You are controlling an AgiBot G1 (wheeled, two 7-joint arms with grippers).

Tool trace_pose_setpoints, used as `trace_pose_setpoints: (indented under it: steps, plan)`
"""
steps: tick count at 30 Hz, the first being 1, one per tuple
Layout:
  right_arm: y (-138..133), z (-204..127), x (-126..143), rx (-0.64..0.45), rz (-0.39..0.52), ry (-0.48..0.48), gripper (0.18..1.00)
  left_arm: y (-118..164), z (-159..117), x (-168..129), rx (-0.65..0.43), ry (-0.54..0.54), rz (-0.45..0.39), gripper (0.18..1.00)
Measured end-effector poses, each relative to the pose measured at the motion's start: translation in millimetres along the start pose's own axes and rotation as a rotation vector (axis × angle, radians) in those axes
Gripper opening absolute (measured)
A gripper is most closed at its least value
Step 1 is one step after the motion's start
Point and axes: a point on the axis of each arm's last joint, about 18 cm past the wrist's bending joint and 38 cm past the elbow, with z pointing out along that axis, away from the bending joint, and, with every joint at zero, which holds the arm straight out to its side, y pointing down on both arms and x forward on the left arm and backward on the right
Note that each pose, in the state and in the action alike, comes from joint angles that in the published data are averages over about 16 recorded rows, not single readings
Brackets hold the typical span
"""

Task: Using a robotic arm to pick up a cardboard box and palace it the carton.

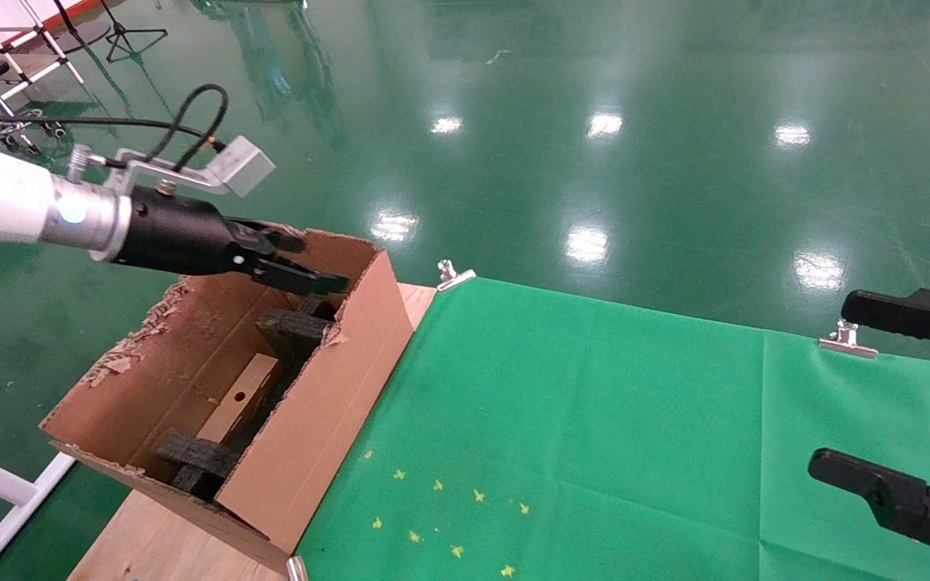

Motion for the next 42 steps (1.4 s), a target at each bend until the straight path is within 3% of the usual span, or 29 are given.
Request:
trace_pose_setpoints:
  steps: [20,42]
  plan:
    - [0.0,0.0,0.0,0.000,0.000,0.000,1.001,-13.2,24.0,89.6,0.298,0.309,0.192,1.001]
    - [0.0,0.0,0.0,0.000,0.000,0.000,1.001,-6.3,-17.4,195.1,0.631,0.617,0.385,1.001]
